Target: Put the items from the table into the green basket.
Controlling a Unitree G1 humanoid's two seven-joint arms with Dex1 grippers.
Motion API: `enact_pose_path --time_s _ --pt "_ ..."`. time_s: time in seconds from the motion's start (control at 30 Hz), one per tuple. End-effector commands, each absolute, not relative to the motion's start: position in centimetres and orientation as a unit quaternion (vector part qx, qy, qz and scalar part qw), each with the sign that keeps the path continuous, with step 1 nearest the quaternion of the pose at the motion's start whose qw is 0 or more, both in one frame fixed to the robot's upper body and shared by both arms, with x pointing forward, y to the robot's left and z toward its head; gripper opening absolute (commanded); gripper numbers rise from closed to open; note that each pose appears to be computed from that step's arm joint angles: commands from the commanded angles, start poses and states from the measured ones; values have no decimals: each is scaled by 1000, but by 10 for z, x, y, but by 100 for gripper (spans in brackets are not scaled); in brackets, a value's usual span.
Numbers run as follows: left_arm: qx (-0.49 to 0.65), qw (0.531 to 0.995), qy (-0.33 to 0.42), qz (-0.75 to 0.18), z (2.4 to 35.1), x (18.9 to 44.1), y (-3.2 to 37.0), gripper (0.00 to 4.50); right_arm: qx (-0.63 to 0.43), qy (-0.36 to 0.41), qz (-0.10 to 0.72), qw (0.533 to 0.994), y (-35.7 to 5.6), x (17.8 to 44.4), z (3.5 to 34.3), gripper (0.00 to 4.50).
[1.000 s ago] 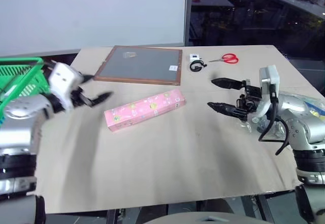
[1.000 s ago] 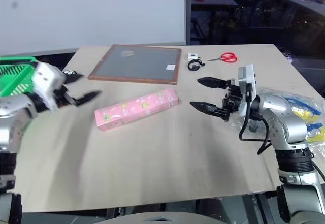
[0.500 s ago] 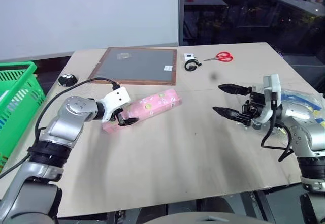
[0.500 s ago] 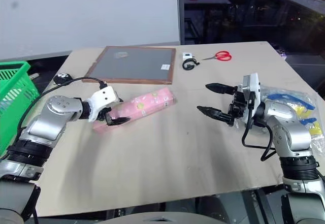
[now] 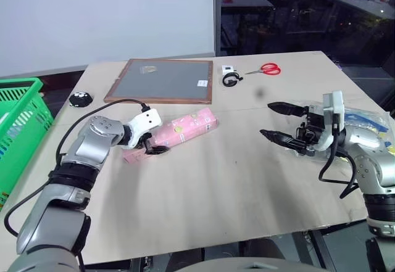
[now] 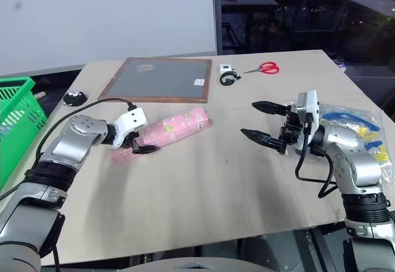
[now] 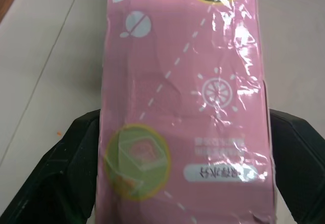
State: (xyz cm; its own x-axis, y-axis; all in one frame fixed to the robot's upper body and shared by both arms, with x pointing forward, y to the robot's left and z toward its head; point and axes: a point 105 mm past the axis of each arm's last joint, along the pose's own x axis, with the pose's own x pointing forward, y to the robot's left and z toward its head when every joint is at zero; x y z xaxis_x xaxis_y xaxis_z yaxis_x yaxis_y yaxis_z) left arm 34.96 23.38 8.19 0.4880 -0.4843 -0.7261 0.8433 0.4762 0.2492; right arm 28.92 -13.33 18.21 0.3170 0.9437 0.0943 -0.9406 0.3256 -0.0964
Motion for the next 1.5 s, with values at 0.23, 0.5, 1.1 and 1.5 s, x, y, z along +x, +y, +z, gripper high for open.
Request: enact_pose_path --time_s 0.23,0.5,1.1,1.5 --pt "271 876 212 -338 108 371 241 165 -28 -87 586 805 -134 286 194 450" --pt "211 974 -57 -59 255 398 310 165 -10 -100 615 782 -127 280 204 450" --pt "386 818 126 407 271 253 545 222 34 -138 641 754 -121 282 219 450" --pt "164 984 -48 40 257 342 413 441 32 -127 629 766 -129 280 210 450"
